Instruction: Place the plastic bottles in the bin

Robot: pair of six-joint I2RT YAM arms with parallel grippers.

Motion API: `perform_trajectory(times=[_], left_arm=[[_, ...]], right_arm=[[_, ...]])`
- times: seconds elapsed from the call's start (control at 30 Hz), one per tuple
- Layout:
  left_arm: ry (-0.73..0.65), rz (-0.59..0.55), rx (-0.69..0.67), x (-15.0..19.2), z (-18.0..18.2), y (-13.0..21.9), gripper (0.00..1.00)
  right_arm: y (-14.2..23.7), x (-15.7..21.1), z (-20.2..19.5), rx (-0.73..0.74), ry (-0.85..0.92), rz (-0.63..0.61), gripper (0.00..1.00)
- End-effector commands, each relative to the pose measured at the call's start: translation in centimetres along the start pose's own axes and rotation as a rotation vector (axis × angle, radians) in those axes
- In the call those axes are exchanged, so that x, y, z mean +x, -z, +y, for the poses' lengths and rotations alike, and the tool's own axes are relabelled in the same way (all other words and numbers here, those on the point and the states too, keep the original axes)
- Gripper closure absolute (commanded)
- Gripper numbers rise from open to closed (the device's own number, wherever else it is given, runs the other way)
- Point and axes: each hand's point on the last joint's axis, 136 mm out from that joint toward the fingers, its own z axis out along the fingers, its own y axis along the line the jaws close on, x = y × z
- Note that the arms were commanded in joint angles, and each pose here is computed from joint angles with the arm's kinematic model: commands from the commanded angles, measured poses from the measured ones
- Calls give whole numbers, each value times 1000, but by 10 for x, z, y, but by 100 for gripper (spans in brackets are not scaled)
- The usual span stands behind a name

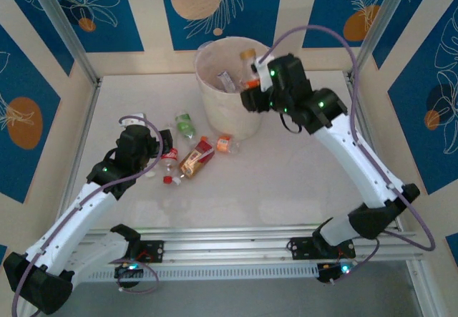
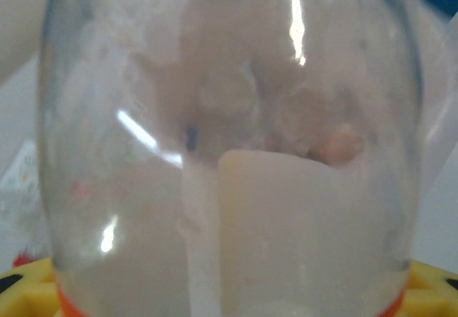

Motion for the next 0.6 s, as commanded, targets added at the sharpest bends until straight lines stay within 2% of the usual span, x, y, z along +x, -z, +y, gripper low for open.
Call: perform_trajectory(times=[0.0,0.27,0.57], left_arm=[[15,-4,18,-6,-2,5,0],[17,1,24,-3,-1,8,0],[11,-1,11,-3,4,12,0]], right_arm=[[-15,-40,-8,-43,-26,-63,73],[-74,-74,-35,-13,-65,-55,73],[-144,-56,-40,-16,-47,38,73]])
